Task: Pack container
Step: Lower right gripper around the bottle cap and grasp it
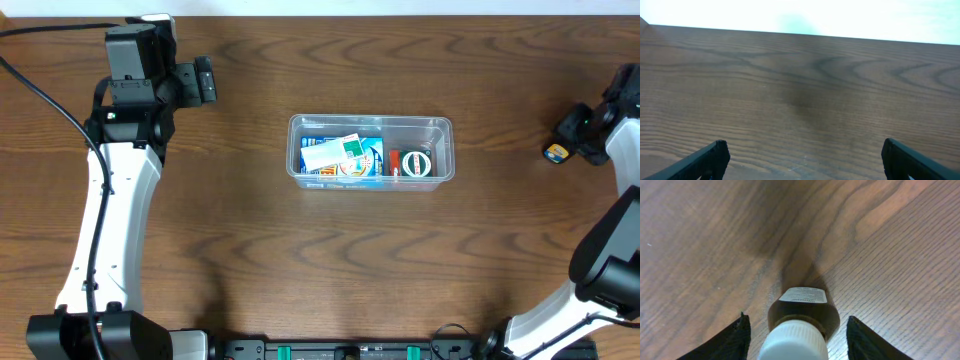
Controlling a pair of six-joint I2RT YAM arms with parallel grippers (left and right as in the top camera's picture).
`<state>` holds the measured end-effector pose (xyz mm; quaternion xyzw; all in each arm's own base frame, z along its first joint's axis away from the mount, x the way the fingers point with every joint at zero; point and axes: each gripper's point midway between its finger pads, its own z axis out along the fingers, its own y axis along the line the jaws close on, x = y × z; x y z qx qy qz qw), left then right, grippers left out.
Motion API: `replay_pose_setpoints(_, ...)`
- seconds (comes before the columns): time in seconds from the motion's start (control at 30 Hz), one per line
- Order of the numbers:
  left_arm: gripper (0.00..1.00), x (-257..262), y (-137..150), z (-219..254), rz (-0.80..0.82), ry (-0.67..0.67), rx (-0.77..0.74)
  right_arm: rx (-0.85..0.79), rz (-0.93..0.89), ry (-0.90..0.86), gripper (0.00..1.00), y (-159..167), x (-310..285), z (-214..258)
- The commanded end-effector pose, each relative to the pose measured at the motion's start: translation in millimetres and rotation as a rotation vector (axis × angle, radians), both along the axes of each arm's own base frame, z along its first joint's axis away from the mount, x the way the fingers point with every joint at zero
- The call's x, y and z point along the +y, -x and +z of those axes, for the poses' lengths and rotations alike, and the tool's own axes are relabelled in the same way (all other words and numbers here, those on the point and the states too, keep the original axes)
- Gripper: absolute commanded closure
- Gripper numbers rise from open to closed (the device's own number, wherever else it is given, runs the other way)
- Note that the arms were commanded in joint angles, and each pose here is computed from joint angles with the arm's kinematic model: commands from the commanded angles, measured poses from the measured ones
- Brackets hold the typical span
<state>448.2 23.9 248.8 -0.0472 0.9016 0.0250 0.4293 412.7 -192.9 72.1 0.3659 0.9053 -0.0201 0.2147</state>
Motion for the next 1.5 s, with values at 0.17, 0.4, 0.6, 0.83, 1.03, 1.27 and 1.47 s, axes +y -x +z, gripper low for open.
replay_pose_setpoints(0.17,0.02,4,-1,5,0.023,0.000,-0.012,-0.007,-0.014,-0.001,0.44,-1,-2,2)
replay_pose_setpoints(0.4,0.02,4,-1,5,0.023,0.000,-0.012,-0.007,-0.014,-0.001,0.44,-1,-2,2)
replay_pose_setpoints(0.6,0.02,4,-1,4,0.023,0.000,-0.011,-0.001,-0.014,-0.004,0.49,0,-1,3)
replay_pose_setpoints(0.83,0.02,4,-1,5,0.023,0.000,-0.012,-0.002,-0.013,-0.003,0.42,-4,-3,17)
replay_pose_setpoints(1.03,0.02,4,-1,5,0.023,0.000,-0.012,-0.012,-0.010,0.003,0.43,-7,-4,26)
replay_pose_setpoints(1.27,0.02,4,-1,5,0.023,0.000,-0.012,0.000,-0.010,-0.003,0.43,-4,-3,24)
replay_pose_setpoints(1.47,0.02,4,-1,5,0.023,0.000,-0.012,0.001,-0.008,-0.007,0.47,-4,-2,24)
